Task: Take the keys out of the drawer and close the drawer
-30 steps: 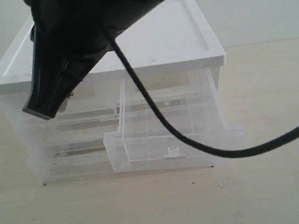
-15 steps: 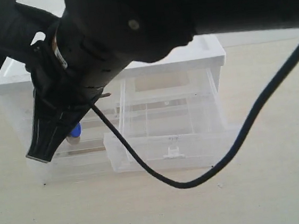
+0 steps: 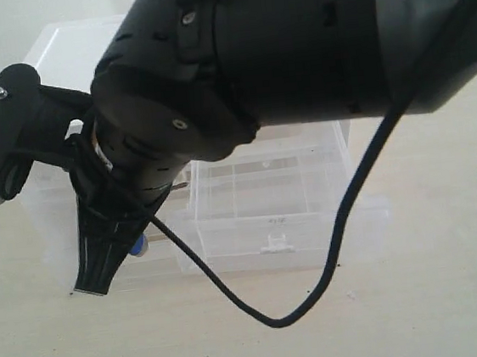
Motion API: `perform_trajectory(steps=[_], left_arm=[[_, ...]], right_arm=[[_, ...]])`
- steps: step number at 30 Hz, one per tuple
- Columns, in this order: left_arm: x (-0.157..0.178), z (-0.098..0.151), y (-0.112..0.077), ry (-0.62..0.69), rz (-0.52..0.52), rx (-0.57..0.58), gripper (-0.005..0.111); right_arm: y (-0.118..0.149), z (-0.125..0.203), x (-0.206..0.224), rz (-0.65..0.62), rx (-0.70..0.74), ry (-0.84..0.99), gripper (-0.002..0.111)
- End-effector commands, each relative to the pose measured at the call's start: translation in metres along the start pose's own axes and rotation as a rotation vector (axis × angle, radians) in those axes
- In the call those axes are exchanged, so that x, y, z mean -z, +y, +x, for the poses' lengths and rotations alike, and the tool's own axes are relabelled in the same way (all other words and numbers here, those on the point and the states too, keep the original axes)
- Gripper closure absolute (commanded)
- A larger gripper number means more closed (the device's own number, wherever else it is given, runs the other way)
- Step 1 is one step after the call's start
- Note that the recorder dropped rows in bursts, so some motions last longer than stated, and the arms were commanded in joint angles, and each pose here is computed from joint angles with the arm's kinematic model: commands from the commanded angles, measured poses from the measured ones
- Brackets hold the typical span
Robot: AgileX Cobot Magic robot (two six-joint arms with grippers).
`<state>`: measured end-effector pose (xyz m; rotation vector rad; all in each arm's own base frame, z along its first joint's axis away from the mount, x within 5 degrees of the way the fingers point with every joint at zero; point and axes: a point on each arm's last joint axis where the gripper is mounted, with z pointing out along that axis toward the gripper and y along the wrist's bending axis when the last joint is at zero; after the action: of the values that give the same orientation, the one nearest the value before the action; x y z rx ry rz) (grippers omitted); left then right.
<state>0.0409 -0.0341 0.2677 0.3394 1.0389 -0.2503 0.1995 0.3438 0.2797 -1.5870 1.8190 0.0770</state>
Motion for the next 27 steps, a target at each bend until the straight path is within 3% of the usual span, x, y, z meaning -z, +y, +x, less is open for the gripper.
perform_trajectory(steps=[1,6,27], left_arm=[[0.001,0.002,0.000,0.004,-0.005,0.022,0.102],[0.002,0.003,0.000,0.006,-0.005,0.023,0.102],[0.002,0.003,0.000,0.006,-0.005,0.032,0.102]], right_arm=[[-0.008,-0.001,0.004,0.079,0.077,-0.007,0.109],[-0.015,-0.001,0.003,0.147,0.088,-0.002,0.109],[-0.033,0.009,0.000,0.162,0.019,0.018,0.109]])
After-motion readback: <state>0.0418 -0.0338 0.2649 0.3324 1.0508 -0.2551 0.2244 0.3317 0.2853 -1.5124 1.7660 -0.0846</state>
